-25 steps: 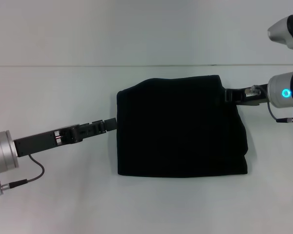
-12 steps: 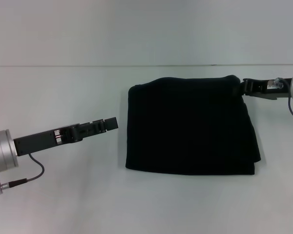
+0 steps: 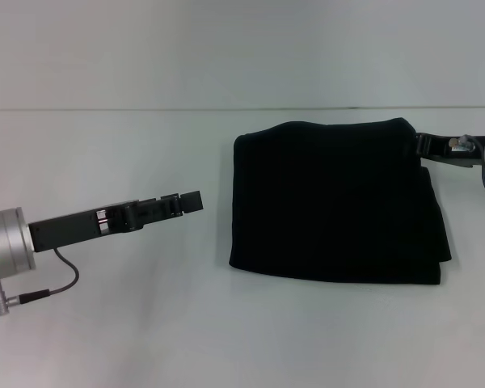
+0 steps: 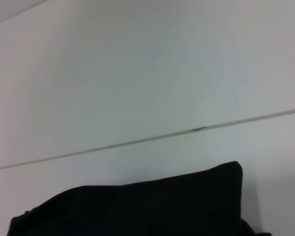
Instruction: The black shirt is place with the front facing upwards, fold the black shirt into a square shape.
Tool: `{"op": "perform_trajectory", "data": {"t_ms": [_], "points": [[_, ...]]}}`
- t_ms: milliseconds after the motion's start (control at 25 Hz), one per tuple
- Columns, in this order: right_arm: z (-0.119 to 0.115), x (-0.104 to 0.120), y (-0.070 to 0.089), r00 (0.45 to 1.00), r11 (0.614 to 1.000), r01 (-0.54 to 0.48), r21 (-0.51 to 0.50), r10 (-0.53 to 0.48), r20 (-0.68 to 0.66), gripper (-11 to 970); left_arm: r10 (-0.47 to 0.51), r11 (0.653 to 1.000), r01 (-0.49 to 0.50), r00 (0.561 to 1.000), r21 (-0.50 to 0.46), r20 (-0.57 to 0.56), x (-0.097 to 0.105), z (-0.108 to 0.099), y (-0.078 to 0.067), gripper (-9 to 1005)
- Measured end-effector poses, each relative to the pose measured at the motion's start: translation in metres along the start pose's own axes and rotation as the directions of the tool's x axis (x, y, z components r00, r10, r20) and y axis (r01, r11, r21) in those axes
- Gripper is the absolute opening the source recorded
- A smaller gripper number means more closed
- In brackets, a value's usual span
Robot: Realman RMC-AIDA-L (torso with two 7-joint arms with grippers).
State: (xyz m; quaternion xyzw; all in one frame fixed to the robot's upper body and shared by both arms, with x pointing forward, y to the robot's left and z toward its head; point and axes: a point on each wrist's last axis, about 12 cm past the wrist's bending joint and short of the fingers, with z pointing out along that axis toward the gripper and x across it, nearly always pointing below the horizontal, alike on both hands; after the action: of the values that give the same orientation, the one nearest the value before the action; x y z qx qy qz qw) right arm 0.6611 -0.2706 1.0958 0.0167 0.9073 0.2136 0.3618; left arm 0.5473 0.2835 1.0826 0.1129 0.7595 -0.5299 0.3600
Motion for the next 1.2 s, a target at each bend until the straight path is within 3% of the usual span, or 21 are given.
{"op": "perform_trajectory", "data": {"t_ms": [320, 520, 640, 840, 1040, 1200], "points": [[0.001, 0.009, -0.007, 0.999, 0.999, 0.015, 0.032, -0.016, 0.029, 148, 0.005, 1.0, -0.005, 1.0, 0.0, -0.001, -0.003, 0.001, 0.0, 874], [-0.016, 0.01, -0.03, 0.993, 0.998, -0.058, 0.021, 0.056, 0.103, 244, -0.003, 1.0, 0.003, 1.0, -0.005, 0.016, -0.005, 0.0, 0.001, 873], [-0.025, 0.013, -0.035, 0.993, 0.999, -0.032, -0.013, 0.034, 0.115, 302, -0.027, 1.0, 0.028, 0.999, -0.009, 0.029, -0.006, -0.001, 0.001, 873], [-0.042, 0.032, -0.035, 0.97, 0.978, 0.153, -0.142, -0.12, 0.213, 540, -0.089, 0.996, 0.09, 0.995, -0.019, 0.037, -0.01, 0.002, 0.002, 873], [-0.049, 0.062, -0.022, 0.864, 0.88, 0.429, -0.202, -0.335, 0.375, 750, -0.157, 0.986, 0.159, 0.987, -0.044, 0.04, -0.015, 0.008, 0.005, 874], [-0.038, 0.088, -0.016, 0.806, 0.819, 0.54, -0.195, -0.436, 0.4, 860, -0.219, 0.971, 0.223, 0.974, -0.083, 0.059, -0.017, 0.015, 0.009, 874]]}}
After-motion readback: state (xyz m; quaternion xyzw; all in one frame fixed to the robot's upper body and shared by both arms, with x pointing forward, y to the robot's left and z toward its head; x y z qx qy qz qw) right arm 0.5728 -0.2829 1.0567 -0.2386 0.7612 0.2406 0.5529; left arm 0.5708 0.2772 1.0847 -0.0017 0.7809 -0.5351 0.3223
